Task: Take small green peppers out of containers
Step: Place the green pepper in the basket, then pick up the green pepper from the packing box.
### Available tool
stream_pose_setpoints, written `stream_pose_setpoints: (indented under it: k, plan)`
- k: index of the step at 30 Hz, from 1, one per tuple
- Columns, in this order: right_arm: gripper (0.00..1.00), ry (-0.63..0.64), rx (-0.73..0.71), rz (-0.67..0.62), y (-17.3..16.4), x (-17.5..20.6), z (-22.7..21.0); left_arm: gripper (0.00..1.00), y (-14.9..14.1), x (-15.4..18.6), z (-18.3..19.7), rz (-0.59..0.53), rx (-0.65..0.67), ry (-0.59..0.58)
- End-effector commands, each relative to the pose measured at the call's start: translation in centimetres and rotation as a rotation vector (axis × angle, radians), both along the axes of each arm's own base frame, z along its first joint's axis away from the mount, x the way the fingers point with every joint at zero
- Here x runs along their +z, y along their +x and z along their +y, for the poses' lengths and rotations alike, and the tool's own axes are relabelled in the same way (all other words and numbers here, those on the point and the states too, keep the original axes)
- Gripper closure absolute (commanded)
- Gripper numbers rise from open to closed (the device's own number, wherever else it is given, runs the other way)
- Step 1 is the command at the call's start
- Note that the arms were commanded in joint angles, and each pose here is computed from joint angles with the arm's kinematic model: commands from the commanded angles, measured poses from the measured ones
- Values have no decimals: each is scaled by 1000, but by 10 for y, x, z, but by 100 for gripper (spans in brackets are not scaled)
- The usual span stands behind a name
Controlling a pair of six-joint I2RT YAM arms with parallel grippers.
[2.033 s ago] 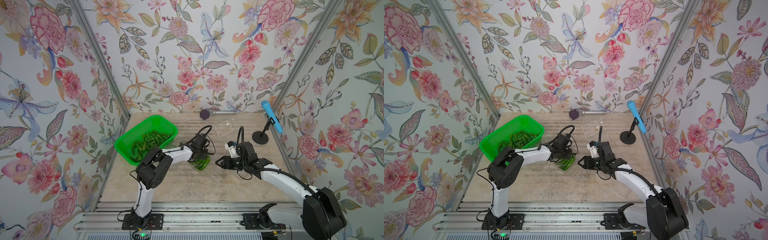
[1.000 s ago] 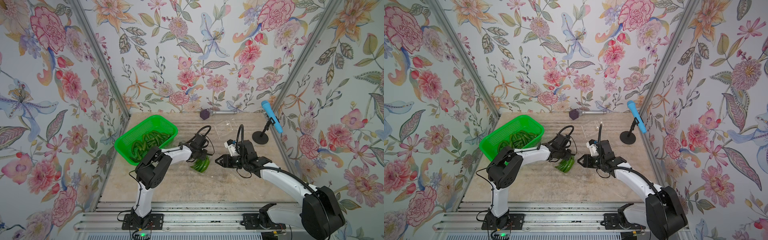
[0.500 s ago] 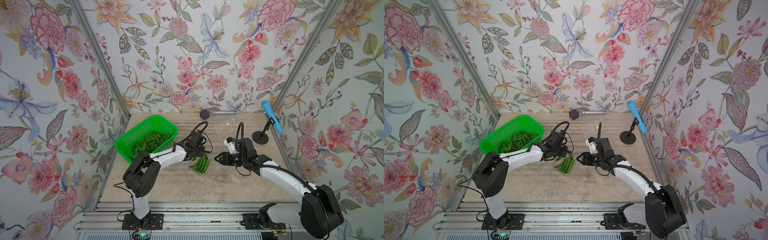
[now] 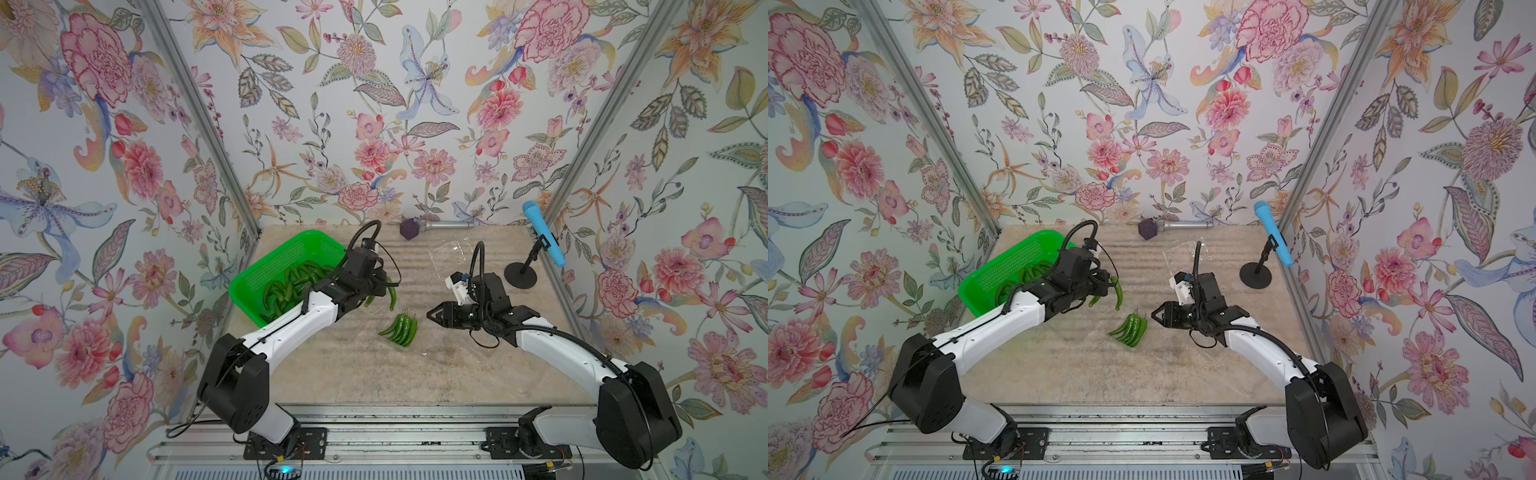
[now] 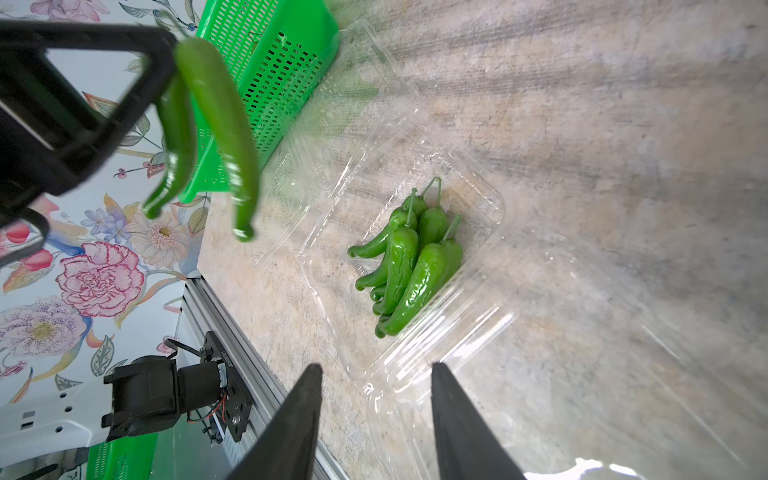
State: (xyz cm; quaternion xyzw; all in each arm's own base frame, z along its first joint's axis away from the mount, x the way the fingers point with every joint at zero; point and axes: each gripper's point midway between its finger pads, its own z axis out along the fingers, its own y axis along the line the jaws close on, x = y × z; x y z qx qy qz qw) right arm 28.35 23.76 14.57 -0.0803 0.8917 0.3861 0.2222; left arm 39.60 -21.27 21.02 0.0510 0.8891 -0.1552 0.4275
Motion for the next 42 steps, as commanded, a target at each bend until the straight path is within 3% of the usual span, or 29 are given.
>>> stream_pose_setpoints:
  k: [1, 5, 9, 13, 17, 22, 25, 28, 31, 35, 42]
  plan:
    - [55, 25, 26, -28, 5, 11, 10, 92, 9, 9, 58, 12, 134, -31]
    - [55, 21, 31, -19, 6, 5, 12, 91, 22, 17, 123, 0, 251, -55]
    - [55, 19, 30, -2, 5, -2, 14, 89, 34, -2, 190, 36, 382, -73]
    - [55, 17, 22, 6, 4, -6, 12, 75, 41, -38, 242, 111, 485, -72]
    - [54, 29, 21, -10, 2, 1, 10, 67, 51, -71, 261, 190, 500, -23]
    - [53, 35, 14, -41, -5, 12, 4, 58, 61, -64, 261, 167, 477, -28]
    - [53, 17, -20, -51, -6, 14, -8, 57, 63, -31, 233, 78, 358, -72]
    - [53, -1, -102, -10, -1, 4, -29, 51, 50, 12, 160, -31, 157, -45]
    - [53, -2, -184, 23, 4, -5, -50, 44, 23, 25, 77, -64, -30, -13]
    - [52, 3, -243, 27, 3, -8, -68, 41, -21, 0, -11, -10, -223, 0]
    - [52, 33, -254, 37, -7, -11, -78, 40, -67, -72, -83, 145, -350, 34]
